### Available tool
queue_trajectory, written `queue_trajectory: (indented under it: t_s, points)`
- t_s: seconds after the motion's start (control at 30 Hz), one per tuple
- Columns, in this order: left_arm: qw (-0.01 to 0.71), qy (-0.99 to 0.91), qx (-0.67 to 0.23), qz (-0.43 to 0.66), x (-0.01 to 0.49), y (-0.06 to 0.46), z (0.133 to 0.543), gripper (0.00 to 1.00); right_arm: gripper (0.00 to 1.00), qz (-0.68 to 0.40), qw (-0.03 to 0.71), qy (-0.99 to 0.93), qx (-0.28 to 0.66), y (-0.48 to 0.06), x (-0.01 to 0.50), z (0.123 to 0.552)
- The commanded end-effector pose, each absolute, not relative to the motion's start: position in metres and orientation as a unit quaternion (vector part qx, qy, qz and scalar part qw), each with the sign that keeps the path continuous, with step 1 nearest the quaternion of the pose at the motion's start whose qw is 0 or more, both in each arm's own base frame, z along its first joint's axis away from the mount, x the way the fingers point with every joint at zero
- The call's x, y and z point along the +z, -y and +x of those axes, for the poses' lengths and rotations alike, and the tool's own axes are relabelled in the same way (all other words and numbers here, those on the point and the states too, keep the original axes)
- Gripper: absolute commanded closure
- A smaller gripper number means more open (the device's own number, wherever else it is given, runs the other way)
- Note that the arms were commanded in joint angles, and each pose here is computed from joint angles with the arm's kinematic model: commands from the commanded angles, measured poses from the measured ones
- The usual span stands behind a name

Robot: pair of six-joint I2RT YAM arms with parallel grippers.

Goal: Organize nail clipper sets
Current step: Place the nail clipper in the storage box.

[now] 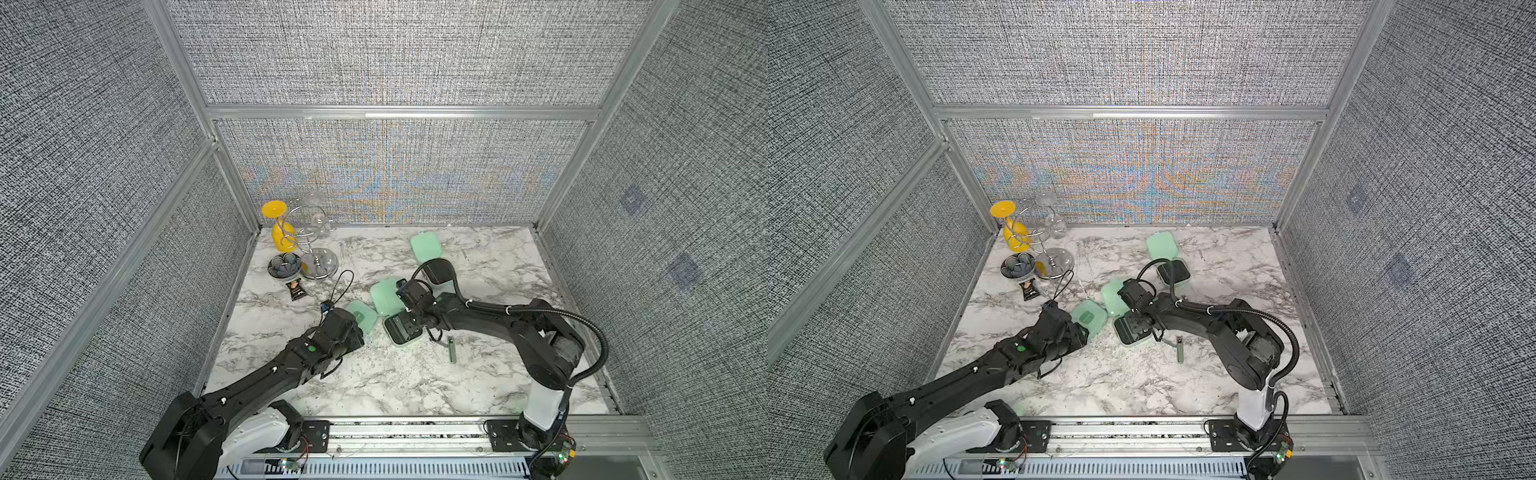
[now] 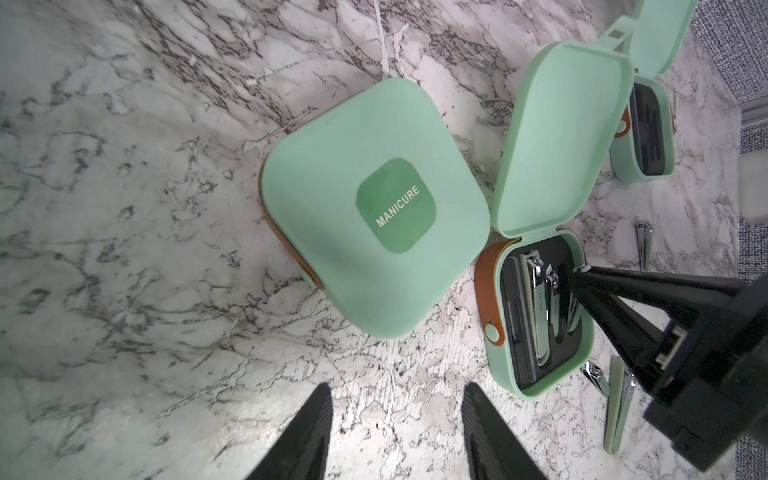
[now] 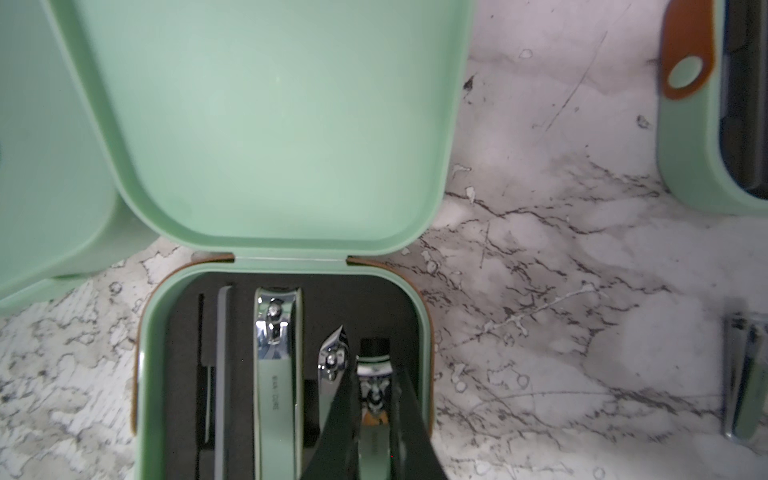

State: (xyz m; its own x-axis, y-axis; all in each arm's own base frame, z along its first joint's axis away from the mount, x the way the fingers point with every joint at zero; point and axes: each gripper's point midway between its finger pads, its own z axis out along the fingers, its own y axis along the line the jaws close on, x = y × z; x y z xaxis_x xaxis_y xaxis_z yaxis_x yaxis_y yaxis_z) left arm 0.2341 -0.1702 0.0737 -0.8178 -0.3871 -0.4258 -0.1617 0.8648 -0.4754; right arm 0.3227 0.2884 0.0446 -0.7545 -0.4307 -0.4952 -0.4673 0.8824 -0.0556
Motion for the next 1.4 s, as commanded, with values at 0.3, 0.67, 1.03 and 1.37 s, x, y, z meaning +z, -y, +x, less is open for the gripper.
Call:
queue_trajectory:
  t_s: [0.3, 0.67, 1.03, 1.37]
  points:
    - [0.269, -0.929, -0.206, -0.15, 0.073, 0.166, 0.235, 0.47, 0.91, -0.237, 0.269, -0.933, 0.033, -0.29, 0.045, 0.329]
    - [0.272, -0.928, -0.207, -0.151, 0.075, 0.165, 0.234, 0.47, 0.91, -0.229, 0.252, -0.94, 0.032, -0.281, 0.031, 0.317]
    - [0.27, -0.928, -0.206, -0.15, 0.073, 0.165, 0.233, 0.47, 0.83, -0.231, 0.233, -0.944, 0.023, -0.282, 0.025, 0.316]
    - [0.271, -0.928, -0.207, -0.151, 0.074, 0.164, 0.233, 0.47, 0.71, -0.23, 0.235, -0.944, 0.021, -0.284, 0.034, 0.32]
